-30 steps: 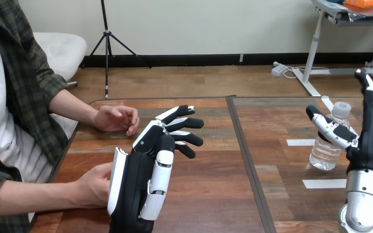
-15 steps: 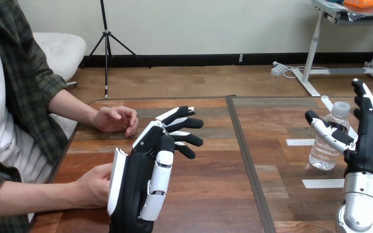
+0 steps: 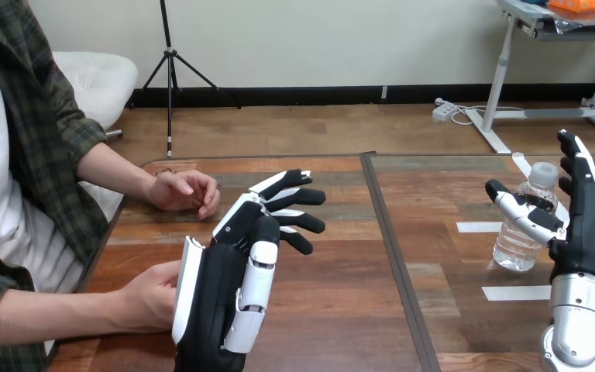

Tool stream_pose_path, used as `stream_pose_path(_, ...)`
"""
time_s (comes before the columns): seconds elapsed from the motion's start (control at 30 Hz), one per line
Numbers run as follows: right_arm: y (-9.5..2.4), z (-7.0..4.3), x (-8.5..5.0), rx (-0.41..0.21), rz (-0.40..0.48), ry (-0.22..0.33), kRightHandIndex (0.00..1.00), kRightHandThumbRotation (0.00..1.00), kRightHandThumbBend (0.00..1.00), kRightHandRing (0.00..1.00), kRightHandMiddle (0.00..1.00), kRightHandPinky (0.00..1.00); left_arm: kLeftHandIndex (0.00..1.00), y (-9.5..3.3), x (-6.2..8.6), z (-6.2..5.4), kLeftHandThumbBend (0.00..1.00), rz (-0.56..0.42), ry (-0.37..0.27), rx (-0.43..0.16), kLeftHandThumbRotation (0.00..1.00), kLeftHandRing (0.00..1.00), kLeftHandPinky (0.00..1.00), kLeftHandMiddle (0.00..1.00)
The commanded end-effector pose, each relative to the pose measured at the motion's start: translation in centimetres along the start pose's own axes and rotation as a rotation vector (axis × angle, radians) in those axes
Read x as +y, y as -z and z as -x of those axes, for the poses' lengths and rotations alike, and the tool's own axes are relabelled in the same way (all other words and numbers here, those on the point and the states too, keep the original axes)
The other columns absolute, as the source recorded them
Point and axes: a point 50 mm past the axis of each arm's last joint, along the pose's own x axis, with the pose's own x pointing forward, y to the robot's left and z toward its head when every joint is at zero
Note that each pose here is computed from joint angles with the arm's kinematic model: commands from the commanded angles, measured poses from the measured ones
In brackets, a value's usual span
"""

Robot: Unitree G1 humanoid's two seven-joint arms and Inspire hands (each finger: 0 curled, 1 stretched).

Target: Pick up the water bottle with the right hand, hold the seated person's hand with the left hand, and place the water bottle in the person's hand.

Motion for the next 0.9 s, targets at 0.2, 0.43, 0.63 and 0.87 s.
stream_pose_path(0.2, -2.68, -2.57, -0.13, -0.1, 0.001, 0.022, 0.9, 0.0, 0.69, 0.93, 0.92, 0.9, 0.75, -0.7, -0.04, -0.04, 0.17, 0.017, -0.016, -0.03, 0.98, 0.58, 0.45, 0.68)
stream_pose_path(0.43, -2.49, -2.64, -0.15, -0.085, 0.014, 0.029, 0.89, 0.0, 0.7, 0.93, 0.92, 0.9, 0.74, -0.67, -0.01, -0.01, 0.17, 0.019, -0.015, -0.029, 0.98, 0.58, 0.45, 0.68)
stream_pose_path(0.63, -2.34, -2.71, -0.19, -0.077, 0.027, 0.024, 0.89, 0.0, 0.69, 0.93, 0.93, 0.91, 0.75, -0.63, 0.05, 0.04, 0.17, 0.017, -0.015, -0.029, 0.98, 0.58, 0.44, 0.68)
stream_pose_path(0.87, -2.16, -2.84, -0.21, -0.059, 0.046, 0.017, 0.89, 0.02, 0.69, 0.93, 0.93, 0.91, 0.75, -0.63, 0.15, 0.11, 0.17, 0.021, -0.013, -0.027, 0.98, 0.58, 0.45, 0.68)
